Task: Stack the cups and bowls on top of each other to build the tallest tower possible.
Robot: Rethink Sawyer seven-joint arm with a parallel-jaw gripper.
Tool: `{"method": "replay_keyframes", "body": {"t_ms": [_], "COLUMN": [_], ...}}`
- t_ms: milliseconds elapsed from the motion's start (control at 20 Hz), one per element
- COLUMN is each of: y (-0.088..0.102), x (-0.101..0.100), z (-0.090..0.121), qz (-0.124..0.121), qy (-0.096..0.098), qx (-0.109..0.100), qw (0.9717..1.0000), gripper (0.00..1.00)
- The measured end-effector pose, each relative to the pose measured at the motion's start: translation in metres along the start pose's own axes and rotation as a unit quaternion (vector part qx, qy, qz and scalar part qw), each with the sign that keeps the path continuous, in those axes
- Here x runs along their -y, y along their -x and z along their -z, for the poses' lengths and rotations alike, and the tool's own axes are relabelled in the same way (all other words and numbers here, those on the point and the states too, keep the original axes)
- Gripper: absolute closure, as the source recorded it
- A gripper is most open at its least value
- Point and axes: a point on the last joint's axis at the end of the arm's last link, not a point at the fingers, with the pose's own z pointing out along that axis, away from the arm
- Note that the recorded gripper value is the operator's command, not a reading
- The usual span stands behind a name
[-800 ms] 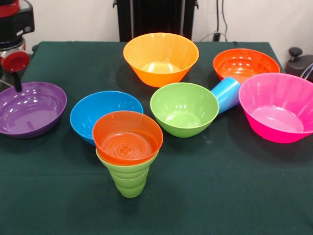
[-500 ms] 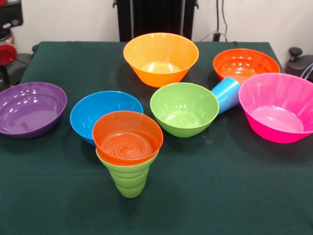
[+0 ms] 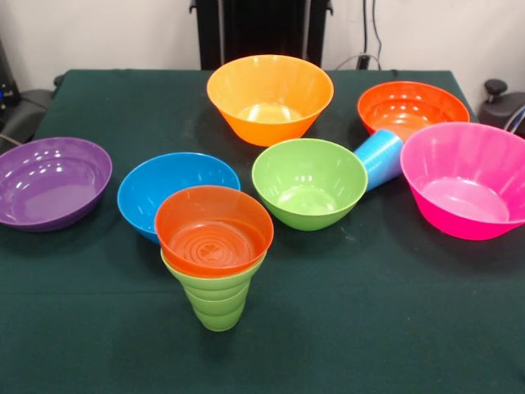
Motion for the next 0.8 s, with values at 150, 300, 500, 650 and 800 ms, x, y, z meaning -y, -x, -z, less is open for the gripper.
{"method": "replay_keyframes", "body": {"t_ms": [150, 300, 500, 650, 800], "y": [0.000, 0.000, -0.004, -0.008, -0.012], "x": [-0.007, -0.016, -0.030, -0.042, -0.053], "z": [0.003, 0.007, 0.010, 0.011, 0.012], "qz": [0.005, 0.011, 0.020, 0.029, 0.037], "qy": [0.003, 0.007, 0.011, 0.013, 0.015], "qx": [0.004, 0.007, 0.008, 0.009, 0.009], "qw": [1.0000, 0.9999, 0.9997, 0.9995, 0.9992], "gripper": [0.00, 0.00, 0.00, 0.00, 0.00]}}
